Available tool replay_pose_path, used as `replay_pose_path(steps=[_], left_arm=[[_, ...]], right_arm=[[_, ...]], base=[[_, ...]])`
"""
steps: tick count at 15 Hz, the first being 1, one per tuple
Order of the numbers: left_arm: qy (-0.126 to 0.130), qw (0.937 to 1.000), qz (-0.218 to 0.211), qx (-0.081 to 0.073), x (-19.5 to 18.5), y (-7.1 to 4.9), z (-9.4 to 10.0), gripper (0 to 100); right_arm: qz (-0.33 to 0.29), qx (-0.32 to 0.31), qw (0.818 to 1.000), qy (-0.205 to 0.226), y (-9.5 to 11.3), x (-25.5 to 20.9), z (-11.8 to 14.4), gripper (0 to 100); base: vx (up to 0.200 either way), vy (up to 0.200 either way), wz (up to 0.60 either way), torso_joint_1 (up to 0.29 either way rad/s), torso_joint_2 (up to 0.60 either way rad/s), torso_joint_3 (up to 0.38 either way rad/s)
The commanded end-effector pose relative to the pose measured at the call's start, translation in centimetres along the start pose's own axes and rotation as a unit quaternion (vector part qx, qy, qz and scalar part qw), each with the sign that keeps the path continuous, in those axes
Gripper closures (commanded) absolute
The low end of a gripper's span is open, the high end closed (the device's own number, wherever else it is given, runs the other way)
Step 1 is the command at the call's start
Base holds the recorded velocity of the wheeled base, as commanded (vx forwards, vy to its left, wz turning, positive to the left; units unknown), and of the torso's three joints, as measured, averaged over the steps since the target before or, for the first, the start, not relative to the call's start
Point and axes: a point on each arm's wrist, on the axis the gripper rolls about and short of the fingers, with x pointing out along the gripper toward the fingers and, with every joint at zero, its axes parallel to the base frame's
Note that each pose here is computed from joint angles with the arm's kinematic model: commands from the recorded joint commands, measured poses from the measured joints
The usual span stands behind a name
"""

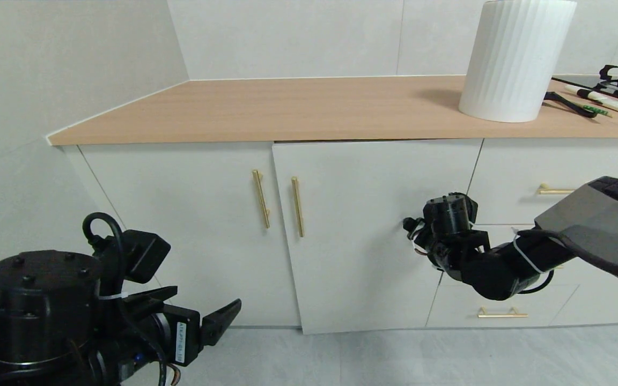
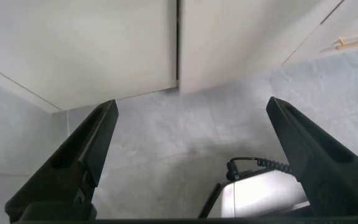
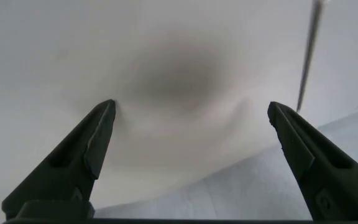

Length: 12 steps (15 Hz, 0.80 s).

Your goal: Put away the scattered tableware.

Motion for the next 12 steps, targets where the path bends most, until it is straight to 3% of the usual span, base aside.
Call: replay_pose_path(steps=[1,6,12], left_arm=[[0.001,1.0000,0.000,0.000,0.1,0.0,0.0,0],[0.001,1.0000,0.000,0.000,0.1,0.0,0.0,0],[0.001,1.0000,0.000,0.000,0.0,0.0,-0.1,0]], right_arm=[[-0.006,-0.002,1.000,0.003,-0.2,0.7,-0.5,0],[-0.028,0.009,0.999,-0.026,-0.7,1.8,0.5,0],[-0.020,0.001,1.000,-0.009,-1.0,-0.1,0.8,0]], base=[[0.000,0.000,0.00,0.000,0.00,0.000],[0.000,0.000,0.00,0.000,0.00,0.000],[0.000,0.000,0.00,0.000,0.00,0.000]])
